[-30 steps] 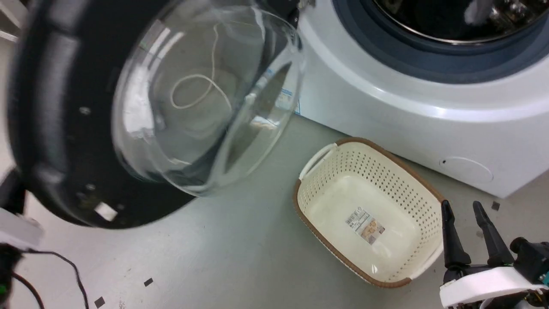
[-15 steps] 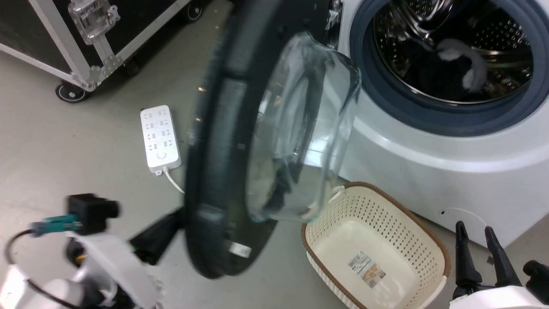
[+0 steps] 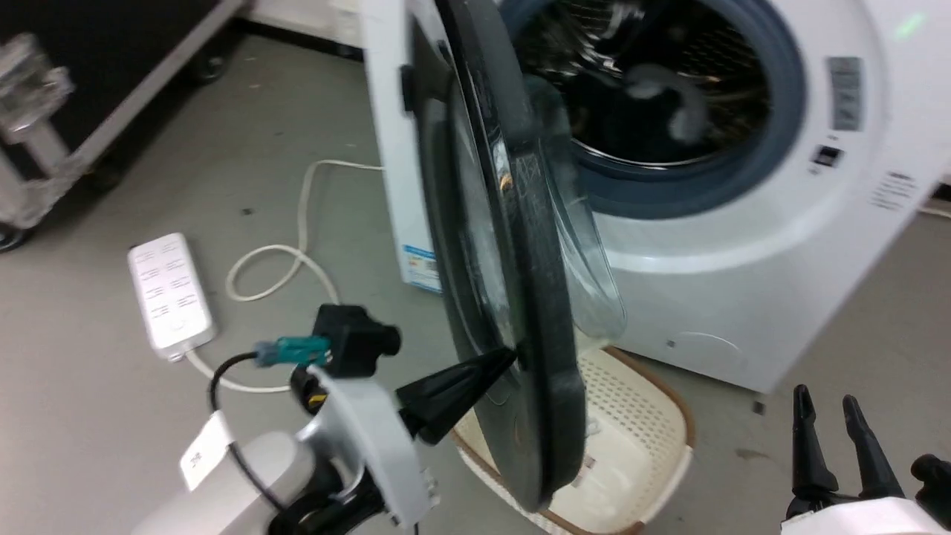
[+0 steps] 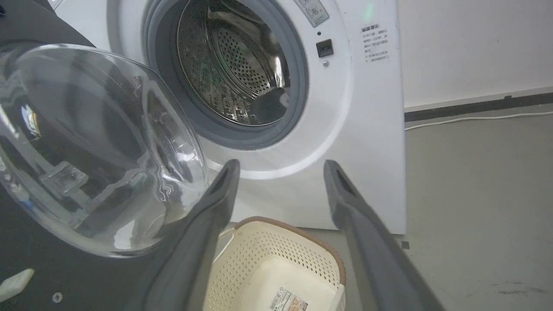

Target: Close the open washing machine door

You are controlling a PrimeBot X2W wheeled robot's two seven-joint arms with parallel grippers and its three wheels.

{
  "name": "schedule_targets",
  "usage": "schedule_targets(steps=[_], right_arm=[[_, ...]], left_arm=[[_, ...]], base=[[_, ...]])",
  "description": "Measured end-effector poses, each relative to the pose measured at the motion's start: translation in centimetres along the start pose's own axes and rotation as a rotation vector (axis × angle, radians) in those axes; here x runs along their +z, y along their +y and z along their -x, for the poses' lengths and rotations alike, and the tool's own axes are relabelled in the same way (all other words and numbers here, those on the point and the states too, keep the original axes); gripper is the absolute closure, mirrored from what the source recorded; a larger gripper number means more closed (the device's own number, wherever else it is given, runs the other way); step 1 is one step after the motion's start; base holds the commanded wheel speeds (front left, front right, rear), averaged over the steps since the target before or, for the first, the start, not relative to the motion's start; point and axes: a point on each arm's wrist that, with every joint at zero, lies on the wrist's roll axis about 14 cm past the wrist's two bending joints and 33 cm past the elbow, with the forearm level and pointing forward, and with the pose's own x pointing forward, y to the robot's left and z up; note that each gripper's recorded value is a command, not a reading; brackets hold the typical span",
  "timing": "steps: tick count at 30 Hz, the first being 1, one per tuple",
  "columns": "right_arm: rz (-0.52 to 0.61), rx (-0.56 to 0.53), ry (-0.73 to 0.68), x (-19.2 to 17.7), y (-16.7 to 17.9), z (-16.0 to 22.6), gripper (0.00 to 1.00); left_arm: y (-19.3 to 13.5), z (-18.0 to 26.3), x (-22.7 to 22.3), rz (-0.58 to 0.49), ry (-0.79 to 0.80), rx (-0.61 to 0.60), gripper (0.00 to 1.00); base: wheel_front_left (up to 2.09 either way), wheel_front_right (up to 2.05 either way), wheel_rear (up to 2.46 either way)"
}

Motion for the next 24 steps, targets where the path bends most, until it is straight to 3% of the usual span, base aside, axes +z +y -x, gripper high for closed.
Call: schedule_targets(steps=[9,18,24], right_arm=[[-0.008,-0.157,-0.053,1.8,-5.0,2.8,0.0],[-0.01,-0.273,-0.085,3.0,-8.4,4.8,0.0],[-0.01,-0.334,-0.074,2.7,-10.1,5.8,0.0]], left_arm=[[-1.2,-9.1,0.5,-0.098,-0.025,-0.132,1.0],[-0.2,-18.3,0.4,-0.179,-0.052,-0.104,1.0],[-1.0,-22.8,1.5,-0.162,-0.087,-0.103,1.0]], base=[[0.0,0.0,0.0],[0.0,0.0,0.0],[0.0,0.0,0.0]])
